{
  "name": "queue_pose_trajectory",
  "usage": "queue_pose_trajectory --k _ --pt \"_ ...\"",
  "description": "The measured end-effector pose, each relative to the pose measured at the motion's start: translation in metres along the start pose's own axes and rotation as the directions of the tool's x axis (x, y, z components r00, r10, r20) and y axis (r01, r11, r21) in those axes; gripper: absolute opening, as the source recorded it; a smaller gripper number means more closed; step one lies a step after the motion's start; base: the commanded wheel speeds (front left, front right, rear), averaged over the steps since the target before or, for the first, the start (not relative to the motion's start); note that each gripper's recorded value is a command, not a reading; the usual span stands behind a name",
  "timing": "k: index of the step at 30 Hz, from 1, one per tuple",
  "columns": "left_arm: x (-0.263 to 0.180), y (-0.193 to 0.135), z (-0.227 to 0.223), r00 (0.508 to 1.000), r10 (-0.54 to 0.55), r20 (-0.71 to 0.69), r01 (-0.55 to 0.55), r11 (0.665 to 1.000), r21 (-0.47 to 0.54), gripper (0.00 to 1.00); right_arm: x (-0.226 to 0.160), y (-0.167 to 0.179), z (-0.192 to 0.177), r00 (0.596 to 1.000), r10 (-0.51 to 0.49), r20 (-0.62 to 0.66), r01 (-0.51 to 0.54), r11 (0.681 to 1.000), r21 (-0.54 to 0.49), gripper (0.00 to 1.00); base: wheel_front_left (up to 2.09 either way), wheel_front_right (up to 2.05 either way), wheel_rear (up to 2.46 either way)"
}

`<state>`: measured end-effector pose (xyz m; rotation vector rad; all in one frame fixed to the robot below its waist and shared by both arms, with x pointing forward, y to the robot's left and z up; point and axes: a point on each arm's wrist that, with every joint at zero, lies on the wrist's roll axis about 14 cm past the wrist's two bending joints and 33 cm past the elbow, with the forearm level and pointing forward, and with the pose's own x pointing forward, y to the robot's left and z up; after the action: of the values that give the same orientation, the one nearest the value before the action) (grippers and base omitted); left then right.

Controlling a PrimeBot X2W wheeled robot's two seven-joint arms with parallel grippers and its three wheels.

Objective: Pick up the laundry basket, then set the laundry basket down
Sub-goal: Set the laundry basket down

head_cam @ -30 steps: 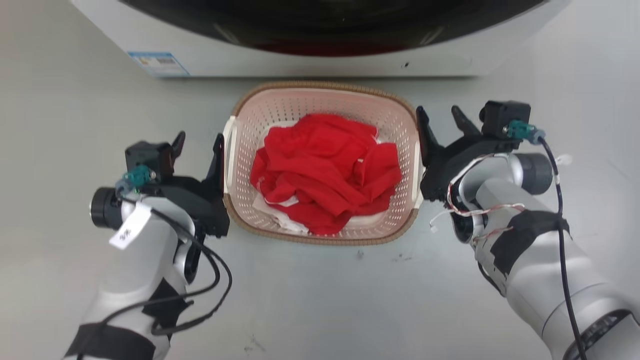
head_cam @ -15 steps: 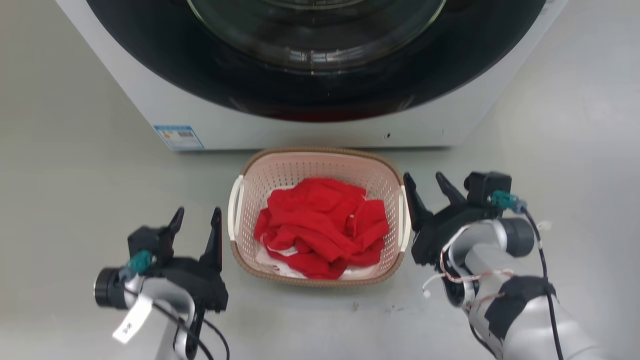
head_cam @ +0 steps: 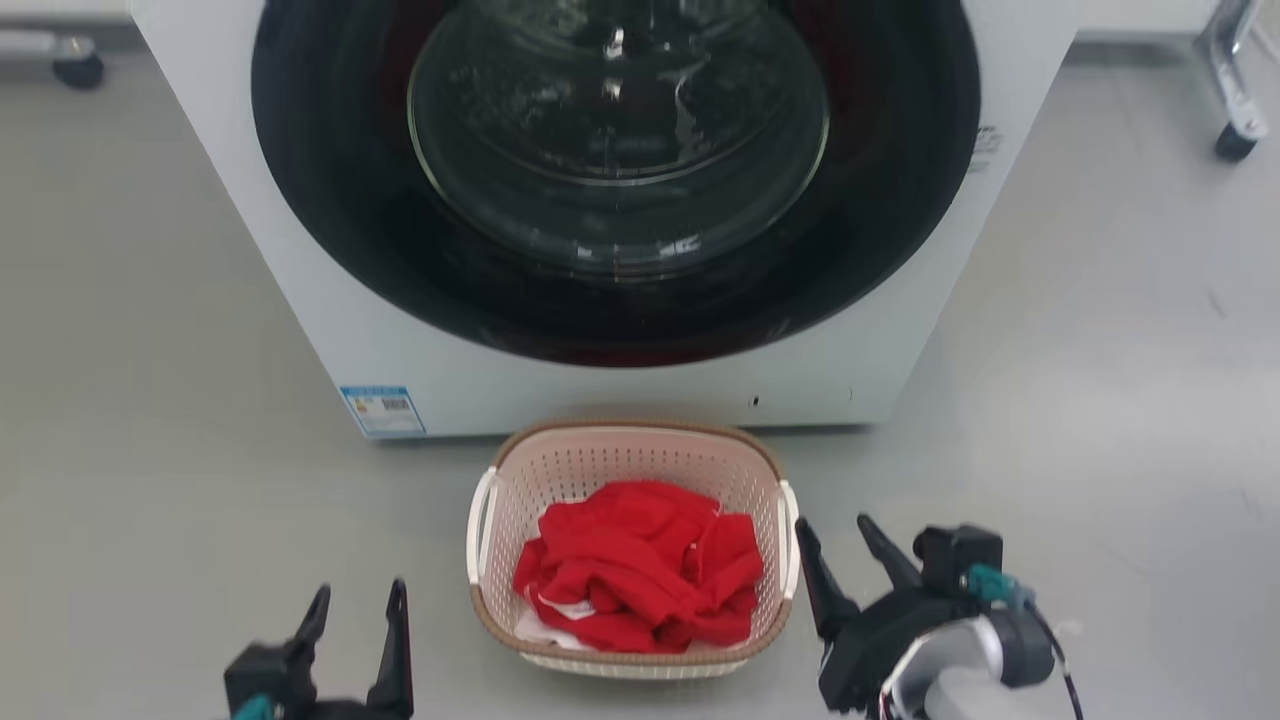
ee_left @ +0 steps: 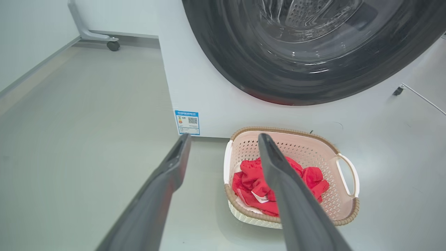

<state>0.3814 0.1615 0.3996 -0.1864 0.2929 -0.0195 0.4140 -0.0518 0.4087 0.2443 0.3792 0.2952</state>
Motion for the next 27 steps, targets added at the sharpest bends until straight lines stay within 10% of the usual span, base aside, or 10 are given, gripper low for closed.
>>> queue_pose_trajectory --k 27 --pt "-0.078 -0.017 0.042 0.977 -0.021 0.211 0.02 1.0 0.004 1.0 -0.1 -0.005 0.039 0.95 -0.073 0.304 0.082 0.997 -0.017 1.0 0.0 0.0 0.0"
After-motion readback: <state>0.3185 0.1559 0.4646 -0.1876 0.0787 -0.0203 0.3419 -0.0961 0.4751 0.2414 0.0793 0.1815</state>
